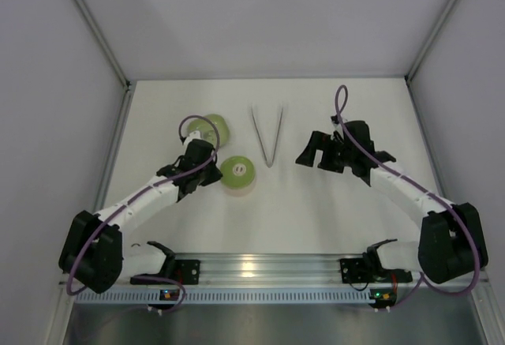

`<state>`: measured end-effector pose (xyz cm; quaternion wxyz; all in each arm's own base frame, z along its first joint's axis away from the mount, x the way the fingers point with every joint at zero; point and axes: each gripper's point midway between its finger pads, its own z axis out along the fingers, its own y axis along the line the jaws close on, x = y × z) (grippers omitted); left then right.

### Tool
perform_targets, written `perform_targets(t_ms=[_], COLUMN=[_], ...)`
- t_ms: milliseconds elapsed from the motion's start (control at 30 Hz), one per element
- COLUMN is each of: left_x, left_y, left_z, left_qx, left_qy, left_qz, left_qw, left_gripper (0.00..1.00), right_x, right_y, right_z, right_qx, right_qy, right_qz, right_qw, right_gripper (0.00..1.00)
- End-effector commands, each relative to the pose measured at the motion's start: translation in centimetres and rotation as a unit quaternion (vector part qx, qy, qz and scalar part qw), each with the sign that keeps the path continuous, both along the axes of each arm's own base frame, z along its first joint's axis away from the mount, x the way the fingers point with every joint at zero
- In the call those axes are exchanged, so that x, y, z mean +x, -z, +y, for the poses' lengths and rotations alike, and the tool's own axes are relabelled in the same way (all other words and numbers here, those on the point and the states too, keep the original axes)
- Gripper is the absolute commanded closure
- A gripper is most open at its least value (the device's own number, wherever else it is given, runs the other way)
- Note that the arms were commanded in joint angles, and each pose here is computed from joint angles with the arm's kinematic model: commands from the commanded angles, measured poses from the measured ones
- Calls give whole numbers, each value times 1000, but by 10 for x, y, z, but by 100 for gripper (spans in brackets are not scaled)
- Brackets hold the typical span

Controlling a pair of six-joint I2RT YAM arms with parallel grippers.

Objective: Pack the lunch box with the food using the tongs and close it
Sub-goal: Close the box lid on the packing box.

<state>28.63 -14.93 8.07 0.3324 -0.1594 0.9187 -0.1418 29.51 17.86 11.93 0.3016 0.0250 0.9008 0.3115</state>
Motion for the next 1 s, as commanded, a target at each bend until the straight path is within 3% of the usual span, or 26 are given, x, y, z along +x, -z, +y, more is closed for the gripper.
perform_targets(t_ms=[0, 133, 533, 667, 967], left_x=[-62, -71, -85, -89, -92], left_y=[61, 67, 73, 74, 73], left_z=[12, 2, -7, -8, -10], left_qx=[57, 58, 58, 59, 57], left_qy=[19, 30, 47, 51, 58], left_qz=[133, 137, 143, 146, 146], left_qw=[989, 988, 987, 986, 986], left_gripper=[85, 85, 85, 85, 85], right_x=[14, 15, 20, 15, 9], right_y=[-31, -39, -38, -30, 26], right_z=[16, 36, 96, 110, 126], right_qx=[-1, -7, -39, -58, -119], right_qy=[-11, -28, -76, -91, -98], right_qz=[-46, -54, -50, -45, 0], right_qw=[999, 998, 995, 993, 988], right_gripper=[3, 4, 20, 27, 29])
